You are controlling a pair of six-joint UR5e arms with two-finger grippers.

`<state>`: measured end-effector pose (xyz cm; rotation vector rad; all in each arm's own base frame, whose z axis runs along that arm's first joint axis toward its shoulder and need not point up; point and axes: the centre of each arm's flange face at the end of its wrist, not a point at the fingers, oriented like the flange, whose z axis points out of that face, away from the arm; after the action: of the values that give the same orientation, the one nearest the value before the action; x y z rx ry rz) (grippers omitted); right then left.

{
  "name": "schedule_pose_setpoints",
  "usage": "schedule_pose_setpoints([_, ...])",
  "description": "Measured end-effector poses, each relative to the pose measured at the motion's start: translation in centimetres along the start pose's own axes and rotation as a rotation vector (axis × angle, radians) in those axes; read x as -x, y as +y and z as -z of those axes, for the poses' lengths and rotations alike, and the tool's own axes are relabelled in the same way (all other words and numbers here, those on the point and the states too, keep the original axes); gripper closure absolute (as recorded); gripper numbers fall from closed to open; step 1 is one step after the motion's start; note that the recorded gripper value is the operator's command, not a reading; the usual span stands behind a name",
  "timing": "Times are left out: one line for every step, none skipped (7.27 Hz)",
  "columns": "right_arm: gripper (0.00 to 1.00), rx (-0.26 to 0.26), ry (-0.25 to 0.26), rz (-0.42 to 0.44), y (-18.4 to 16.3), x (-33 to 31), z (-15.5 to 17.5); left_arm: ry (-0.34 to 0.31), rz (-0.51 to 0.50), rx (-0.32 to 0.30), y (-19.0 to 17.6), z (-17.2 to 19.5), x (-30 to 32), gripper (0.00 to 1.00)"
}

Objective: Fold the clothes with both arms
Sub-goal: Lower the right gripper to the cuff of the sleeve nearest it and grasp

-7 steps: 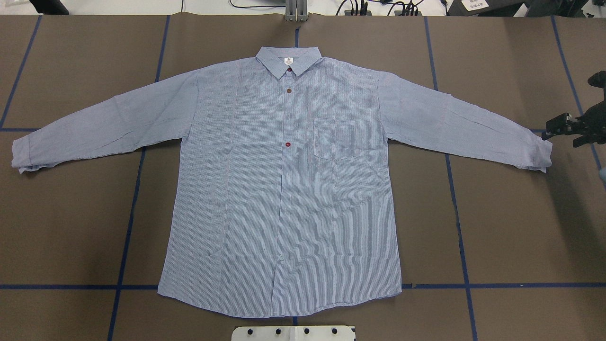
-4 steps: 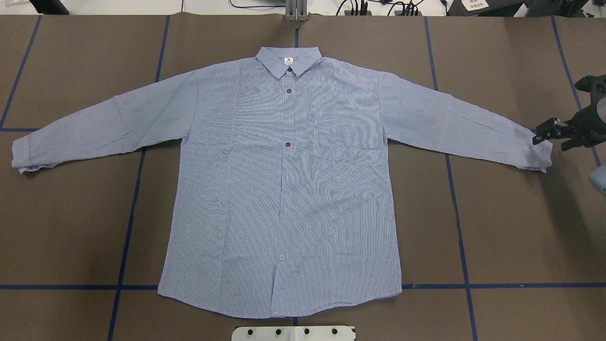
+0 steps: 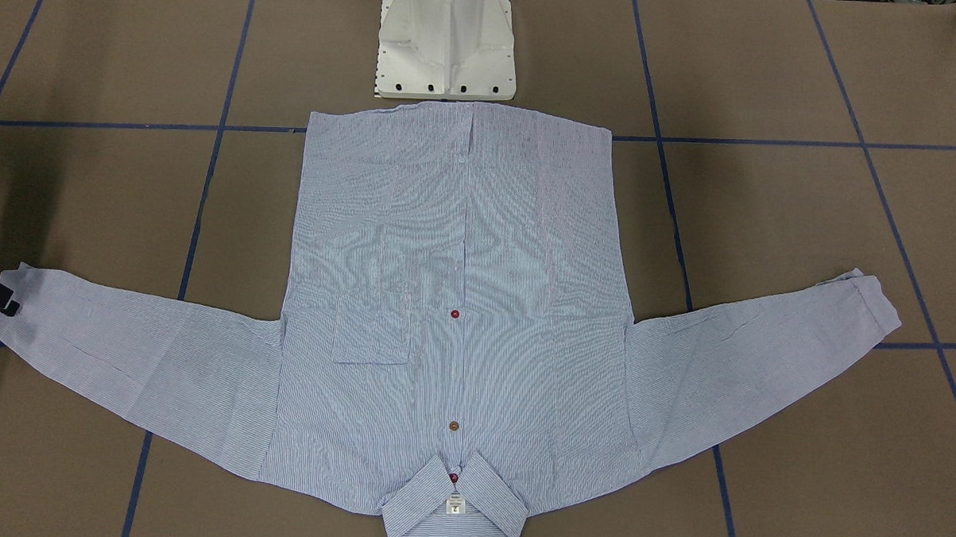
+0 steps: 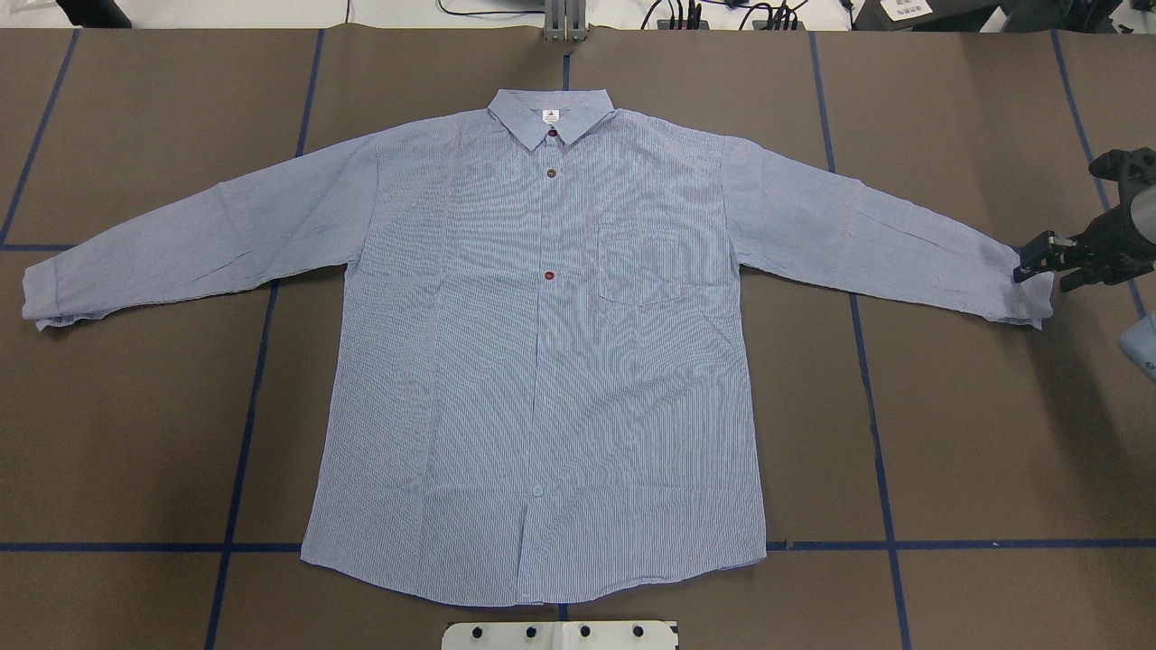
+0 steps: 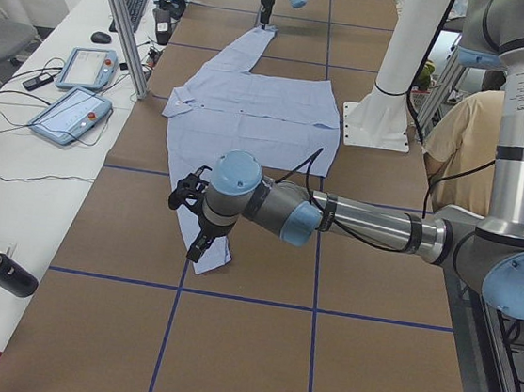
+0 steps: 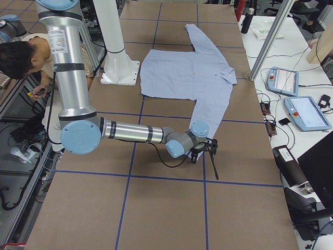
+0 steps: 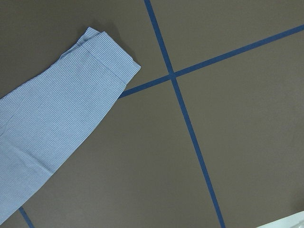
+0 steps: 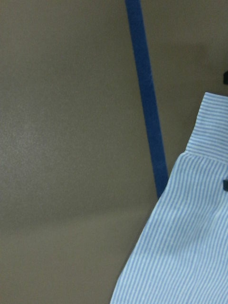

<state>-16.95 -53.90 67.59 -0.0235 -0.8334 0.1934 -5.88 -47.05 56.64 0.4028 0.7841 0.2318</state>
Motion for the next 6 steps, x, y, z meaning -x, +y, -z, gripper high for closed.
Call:
schedule_pose_setpoints([0.28, -0.007, 0.004, 0.001, -0.14, 0.08, 0.04, 0.0, 0.0, 0.0, 0.0, 0.0, 0.0, 0.01])
schedule_pose_setpoints([0.28, -0.014, 0.01, 0.002, -0.25, 0.11, 0.07, 0.0, 0.0, 0.0, 0.0, 0.0, 0.0, 0.01])
schedule_pose_setpoints([0.29, -0.019, 0.014, 0.002, -0.32, 0.11, 0.08, 0.0, 0.0, 0.0, 0.0, 0.0, 0.0, 0.01])
schedule_pose_setpoints([0.3, -0.025, 0.017, 0.003, -0.45, 0.22, 0.13, 0.0, 0.0, 0.0, 0.0, 0.0, 0.0, 0.01])
schedule_pose_setpoints([0.31, -0.032, 0.02, 0.005, -0.67, 0.43, 0.2, 0.0, 0.0, 0.0, 0.0, 0.0, 0.0, 0.01])
schedule_pose_setpoints([0.33, -0.037, 0.022, 0.007, -0.92, 0.63, 0.22, 0.0, 0.0, 0.0, 0.0, 0.0, 0.0, 0.01])
